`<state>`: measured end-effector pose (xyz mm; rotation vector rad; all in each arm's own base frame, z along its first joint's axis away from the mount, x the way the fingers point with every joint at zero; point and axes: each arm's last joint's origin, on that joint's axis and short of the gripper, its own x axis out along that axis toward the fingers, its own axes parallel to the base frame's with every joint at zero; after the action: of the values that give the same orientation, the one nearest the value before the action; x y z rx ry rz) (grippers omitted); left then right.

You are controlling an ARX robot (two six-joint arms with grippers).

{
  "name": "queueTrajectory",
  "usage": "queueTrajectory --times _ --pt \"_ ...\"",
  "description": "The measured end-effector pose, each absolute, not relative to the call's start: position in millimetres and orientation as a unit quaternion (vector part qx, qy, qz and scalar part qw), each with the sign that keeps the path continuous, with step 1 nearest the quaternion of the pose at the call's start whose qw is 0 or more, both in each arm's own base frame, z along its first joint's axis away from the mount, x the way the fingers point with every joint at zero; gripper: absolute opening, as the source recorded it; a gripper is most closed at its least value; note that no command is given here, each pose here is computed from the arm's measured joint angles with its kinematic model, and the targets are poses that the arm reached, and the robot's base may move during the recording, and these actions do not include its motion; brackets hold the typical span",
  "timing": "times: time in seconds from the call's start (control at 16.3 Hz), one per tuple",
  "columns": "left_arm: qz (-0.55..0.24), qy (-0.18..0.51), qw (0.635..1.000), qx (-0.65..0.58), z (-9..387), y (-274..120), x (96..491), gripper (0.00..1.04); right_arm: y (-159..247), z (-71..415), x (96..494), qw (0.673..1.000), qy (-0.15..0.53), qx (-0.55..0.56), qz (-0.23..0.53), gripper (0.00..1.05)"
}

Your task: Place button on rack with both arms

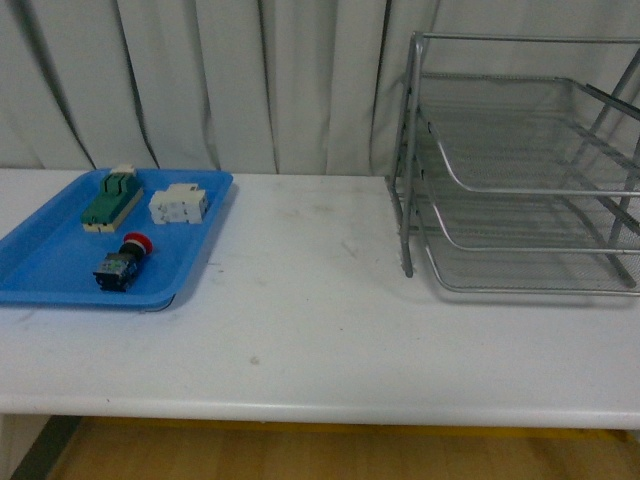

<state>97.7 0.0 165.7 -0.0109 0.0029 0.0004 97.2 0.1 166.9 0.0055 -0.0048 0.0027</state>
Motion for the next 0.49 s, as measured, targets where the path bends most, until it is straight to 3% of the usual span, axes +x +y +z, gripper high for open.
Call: queueTrajectory --times 0.49 --pt "0.0 0.001 1.0 -0.006 165.7 0.0 97.7 0.98 0.1 166.9 97.2 1.0 -0.002 0.003 0.001 0.98"
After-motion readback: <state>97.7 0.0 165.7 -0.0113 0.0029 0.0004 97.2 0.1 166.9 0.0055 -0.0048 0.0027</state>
